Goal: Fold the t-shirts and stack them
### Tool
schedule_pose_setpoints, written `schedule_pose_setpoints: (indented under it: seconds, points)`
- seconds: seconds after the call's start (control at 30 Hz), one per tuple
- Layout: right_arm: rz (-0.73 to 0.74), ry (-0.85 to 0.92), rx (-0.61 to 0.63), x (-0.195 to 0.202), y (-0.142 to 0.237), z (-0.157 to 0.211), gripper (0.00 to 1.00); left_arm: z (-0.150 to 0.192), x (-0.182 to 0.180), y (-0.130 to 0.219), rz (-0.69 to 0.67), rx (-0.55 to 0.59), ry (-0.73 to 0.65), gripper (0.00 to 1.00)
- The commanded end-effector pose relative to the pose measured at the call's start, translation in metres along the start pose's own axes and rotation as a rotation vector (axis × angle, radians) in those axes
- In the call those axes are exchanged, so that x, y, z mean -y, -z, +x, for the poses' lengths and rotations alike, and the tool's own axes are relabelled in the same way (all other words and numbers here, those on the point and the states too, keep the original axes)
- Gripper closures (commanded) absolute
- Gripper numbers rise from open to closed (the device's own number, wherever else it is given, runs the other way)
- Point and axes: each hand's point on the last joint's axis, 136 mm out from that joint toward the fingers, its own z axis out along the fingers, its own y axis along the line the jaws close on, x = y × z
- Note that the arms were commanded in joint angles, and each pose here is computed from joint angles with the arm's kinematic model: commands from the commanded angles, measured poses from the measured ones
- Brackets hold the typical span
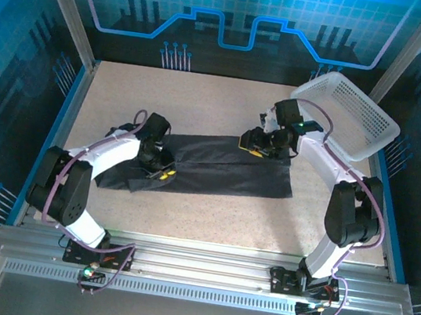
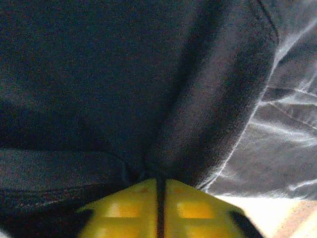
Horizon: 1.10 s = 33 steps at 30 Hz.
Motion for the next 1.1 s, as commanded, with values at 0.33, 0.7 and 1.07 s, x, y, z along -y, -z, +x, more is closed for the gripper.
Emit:
schedule_pose_setpoints:
  seconds: [0.33, 0.7, 1.07]
  points:
    - [-0.032, 0.003, -0.002, -0.007, 0.001, 0.007, 0.51, 0.028, -0.008, 0.011, -0.006, -0.035, 0.113, 0.71]
    - [-0.049, 0.015, -0.017, -0.015, -0.004, 0.008, 0.52, -0.029, -0.010, 0.010, -0.029, 0.127, 0.065, 0.70]
    - [-0.053, 0.017, -0.019, -0.014, -0.001, 0.015, 0.52, 0.008, -0.007, -0.018, 0.034, 0.019, -0.005, 0.77]
